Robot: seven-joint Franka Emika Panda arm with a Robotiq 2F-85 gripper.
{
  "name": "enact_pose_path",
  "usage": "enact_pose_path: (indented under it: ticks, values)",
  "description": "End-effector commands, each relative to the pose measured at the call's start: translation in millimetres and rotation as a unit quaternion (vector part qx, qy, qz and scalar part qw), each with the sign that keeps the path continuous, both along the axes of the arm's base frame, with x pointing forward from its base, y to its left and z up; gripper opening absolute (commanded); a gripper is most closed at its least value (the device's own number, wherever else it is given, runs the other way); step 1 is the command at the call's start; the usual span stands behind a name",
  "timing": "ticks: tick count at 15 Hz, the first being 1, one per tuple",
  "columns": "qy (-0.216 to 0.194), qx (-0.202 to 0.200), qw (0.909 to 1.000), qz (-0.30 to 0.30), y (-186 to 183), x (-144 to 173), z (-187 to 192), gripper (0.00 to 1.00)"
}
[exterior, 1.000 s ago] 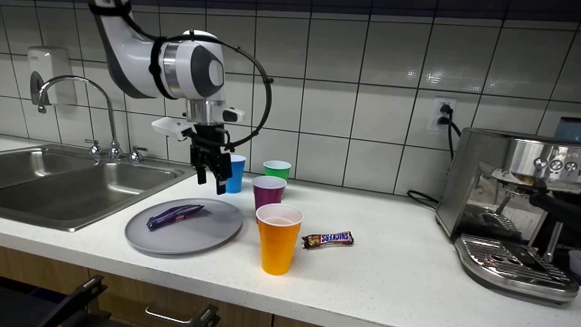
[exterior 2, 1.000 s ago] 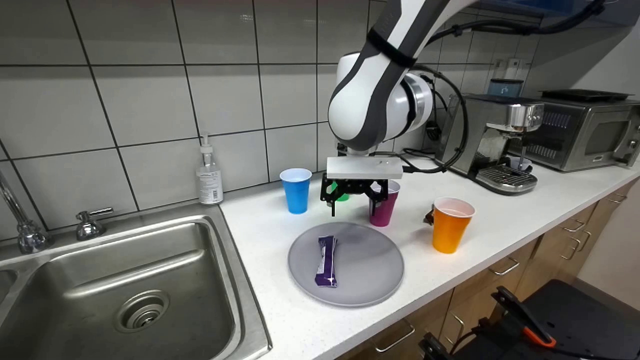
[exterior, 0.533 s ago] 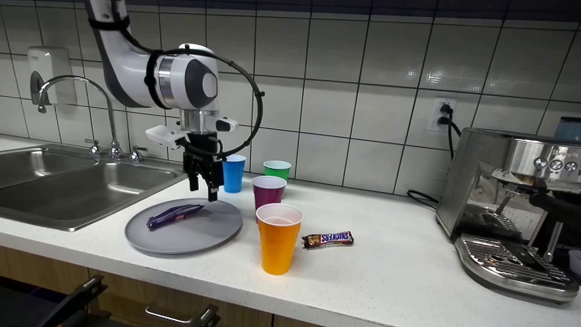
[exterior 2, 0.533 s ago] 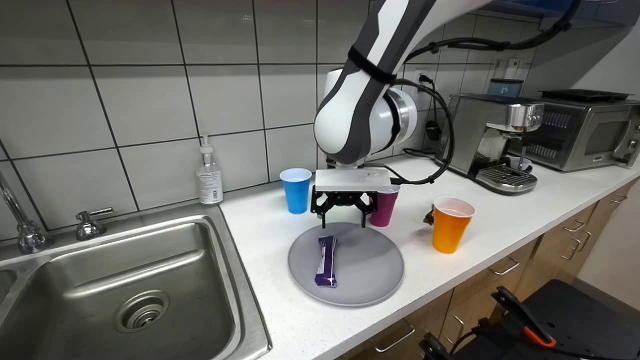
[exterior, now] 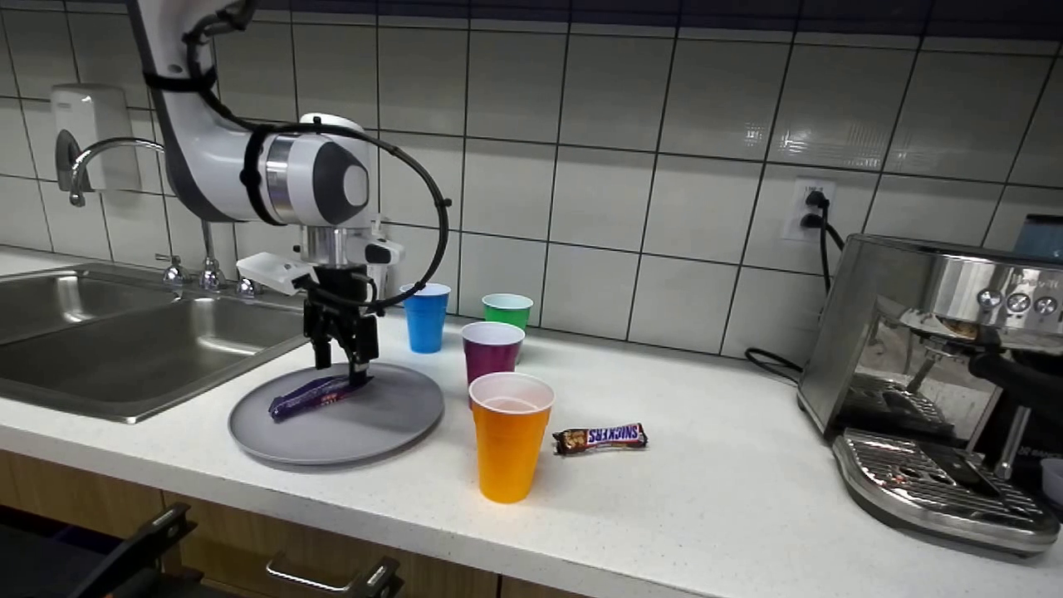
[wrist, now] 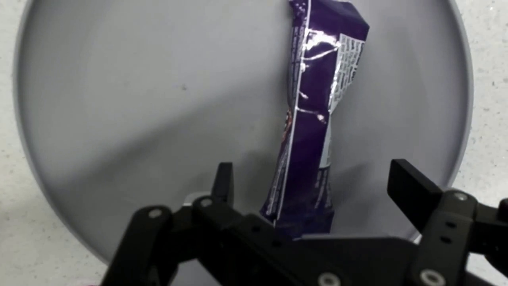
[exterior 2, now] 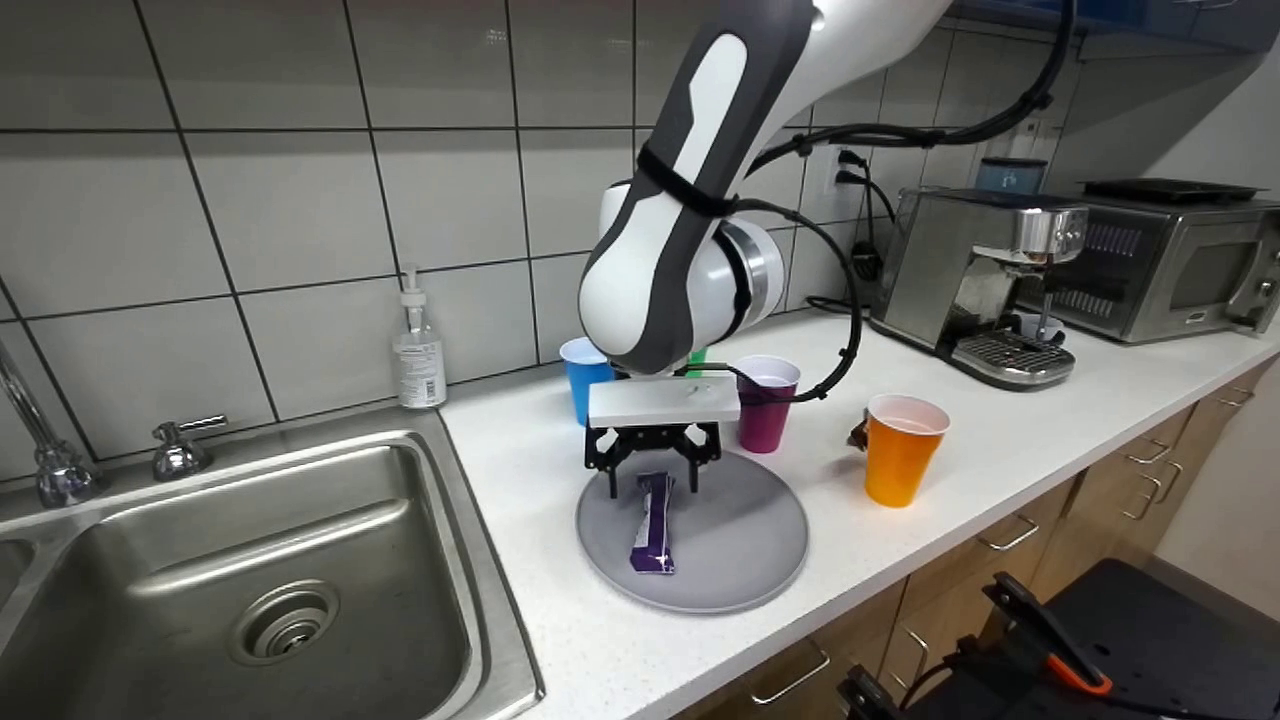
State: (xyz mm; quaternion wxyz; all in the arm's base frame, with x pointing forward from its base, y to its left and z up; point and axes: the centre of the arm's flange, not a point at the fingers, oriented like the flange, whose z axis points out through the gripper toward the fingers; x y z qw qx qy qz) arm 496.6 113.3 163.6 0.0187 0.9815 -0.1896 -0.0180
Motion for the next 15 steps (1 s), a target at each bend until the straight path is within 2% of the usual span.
enact_pose_path:
  ticks: [1,15]
  values:
    - [0.0,0.014,0.9999,0.001,9,8,0,1.0]
    - [0.024,0.005,0.9997,-0.001,6,-10,-11,1.0]
